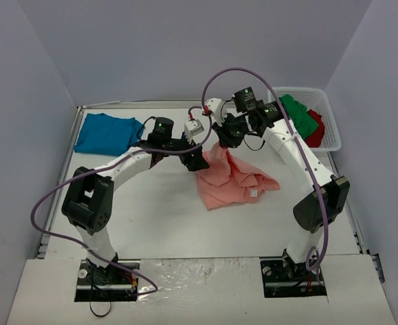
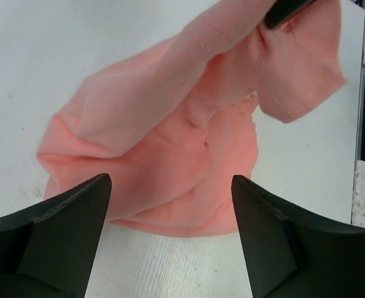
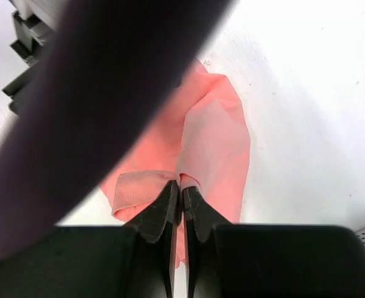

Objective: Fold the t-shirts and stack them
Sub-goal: Flatten out the tshirt

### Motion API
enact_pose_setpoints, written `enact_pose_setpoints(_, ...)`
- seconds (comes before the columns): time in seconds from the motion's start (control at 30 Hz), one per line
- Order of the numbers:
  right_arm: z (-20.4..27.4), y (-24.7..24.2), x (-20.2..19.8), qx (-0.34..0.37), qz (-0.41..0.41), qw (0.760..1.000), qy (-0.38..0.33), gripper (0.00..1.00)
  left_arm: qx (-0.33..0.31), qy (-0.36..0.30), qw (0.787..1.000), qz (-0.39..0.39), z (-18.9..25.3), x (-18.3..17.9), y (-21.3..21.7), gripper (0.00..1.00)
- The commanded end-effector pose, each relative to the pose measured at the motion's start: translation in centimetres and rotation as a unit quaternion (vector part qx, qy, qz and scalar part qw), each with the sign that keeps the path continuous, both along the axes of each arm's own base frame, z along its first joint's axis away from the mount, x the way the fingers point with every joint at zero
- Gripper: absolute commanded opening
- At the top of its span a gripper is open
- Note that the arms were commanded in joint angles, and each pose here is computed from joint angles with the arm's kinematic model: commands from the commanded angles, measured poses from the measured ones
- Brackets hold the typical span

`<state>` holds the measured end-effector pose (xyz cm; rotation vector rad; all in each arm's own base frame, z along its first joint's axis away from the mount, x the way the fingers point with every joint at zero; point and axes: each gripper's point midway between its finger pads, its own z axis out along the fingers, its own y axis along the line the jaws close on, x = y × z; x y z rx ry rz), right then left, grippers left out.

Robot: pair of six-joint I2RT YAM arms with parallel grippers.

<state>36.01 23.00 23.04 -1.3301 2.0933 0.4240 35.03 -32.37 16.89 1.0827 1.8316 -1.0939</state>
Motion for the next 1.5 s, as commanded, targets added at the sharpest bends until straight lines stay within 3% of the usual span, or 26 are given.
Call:
enact_pose_setpoints(0.0, -0.4, -1.4, -1.8, -0.017, 0.002, 1.000, 0.026, 0.00, -0.099, -0.096, 0.990, -0.035, 7.1, 0.2, -2.0, 0.78)
enact_pose_setpoints(0.2, -0.9, -1.7, -2.7, -0.010, 0.022, 0.998, 0.056, 0.00, -0.134, -0.095, 0.986, -0.041, 8.6, 1.1, -3.2, 0.80)
enact_pose_setpoints(0.4, -2.0, -1.4, -3.8, -0.009, 0.049, 0.995, 0.089, 0.00, -0.090, -0.115, 0.988, -0.042, 7.0, 2.7, -3.6, 0.71)
enact_pose_setpoints(0.67, -2.8, -1.3, -5.0, -0.009, 0.073, 0.991, 0.116, 0.00, -0.037, -0.142, 0.988, -0.048, 4.6, 2.9, -4.1, 0.69)
enact_pose_setpoints(0.87, -3.6, -1.0, -5.6, -0.003, 0.090, 0.987, 0.131, 0.00, -0.057, -0.139, 0.986, -0.072, 5.8, 1.3, -5.8, 0.68)
enact_pose_setpoints(1.07, -4.6, -0.7, -5.5, -0.002, 0.101, 0.984, 0.148, 0.00, -0.118, -0.111, 0.983, -0.082, 9.0, 0.2, -7.4, 0.66)
enact_pose_setpoints(1.2, -5.4, -0.9, -5.4, -0.012, 0.100, 0.983, 0.155, 0.00, -0.137, -0.092, 0.982, -0.095, 9.9, -0.1, -8.0, 0.58)
enact_pose_setpoints(1.33, -6.0, -1.1, -5.2, -0.023, 0.095, 0.982, 0.161, 0.00, -0.140, -0.081, 0.981, -0.103, 9.7, -0.5, -8.2, 0.42)
enact_pose_setpoints(1.4, -6.2, -1.3, -5.0, -0.029, 0.091, 0.983, 0.160, 0.00, -0.132, -0.072, 0.984, -0.096, 8.8, -0.5, -8.1, 0.10)
enact_pose_setpoints(1.43, -6.3, -1.4, -5.0, -0.031, 0.090, 0.983, 0.159, 0.00, -0.132, -0.073, 0.984, -0.096, 8.9, -0.5, -8.0, 0.10)
enact_pose_setpoints(1.47, -6.2, -1.5, -4.9, -0.032, 0.089, 0.983, 0.157, 0.00, -0.128, -0.065, 0.985, -0.100, 8.6, -0.8, -8.0, 0.03)
